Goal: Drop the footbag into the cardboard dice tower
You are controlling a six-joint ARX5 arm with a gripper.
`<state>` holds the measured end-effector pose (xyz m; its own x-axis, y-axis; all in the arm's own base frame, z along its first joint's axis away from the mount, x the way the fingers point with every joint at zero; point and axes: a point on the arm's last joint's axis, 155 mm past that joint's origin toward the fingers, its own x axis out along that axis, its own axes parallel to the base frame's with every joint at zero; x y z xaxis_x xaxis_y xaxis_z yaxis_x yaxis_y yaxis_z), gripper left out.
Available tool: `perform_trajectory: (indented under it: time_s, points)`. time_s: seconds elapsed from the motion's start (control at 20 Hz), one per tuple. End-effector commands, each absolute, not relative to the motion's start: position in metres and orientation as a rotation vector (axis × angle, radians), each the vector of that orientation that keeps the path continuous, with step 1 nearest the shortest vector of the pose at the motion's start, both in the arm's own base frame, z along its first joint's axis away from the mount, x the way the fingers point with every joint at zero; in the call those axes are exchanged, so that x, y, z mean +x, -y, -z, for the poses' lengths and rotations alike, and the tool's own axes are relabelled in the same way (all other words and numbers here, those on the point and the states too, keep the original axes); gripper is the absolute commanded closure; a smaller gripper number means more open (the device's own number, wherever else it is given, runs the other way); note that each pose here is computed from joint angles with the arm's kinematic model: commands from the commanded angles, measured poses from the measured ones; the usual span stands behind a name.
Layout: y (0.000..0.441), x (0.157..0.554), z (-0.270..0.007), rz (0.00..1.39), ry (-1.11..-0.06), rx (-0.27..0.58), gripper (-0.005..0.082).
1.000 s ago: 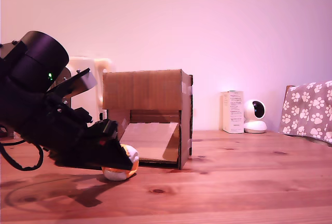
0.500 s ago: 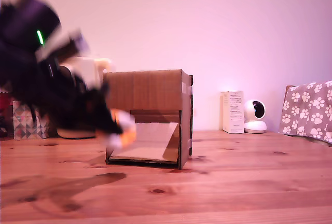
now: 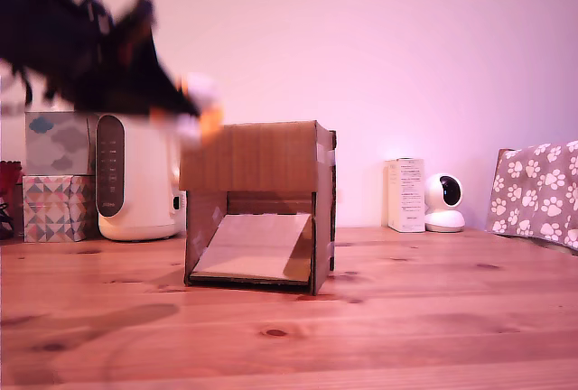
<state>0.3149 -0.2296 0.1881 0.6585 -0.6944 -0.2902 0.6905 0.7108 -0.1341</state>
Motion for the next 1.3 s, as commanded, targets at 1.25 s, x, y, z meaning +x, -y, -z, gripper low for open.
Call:
perform_trajectory:
  time_s: [1.25]
  points:
    - [0.297, 0.436, -0.235, 0.8, -0.48, 0.057, 0.0569]
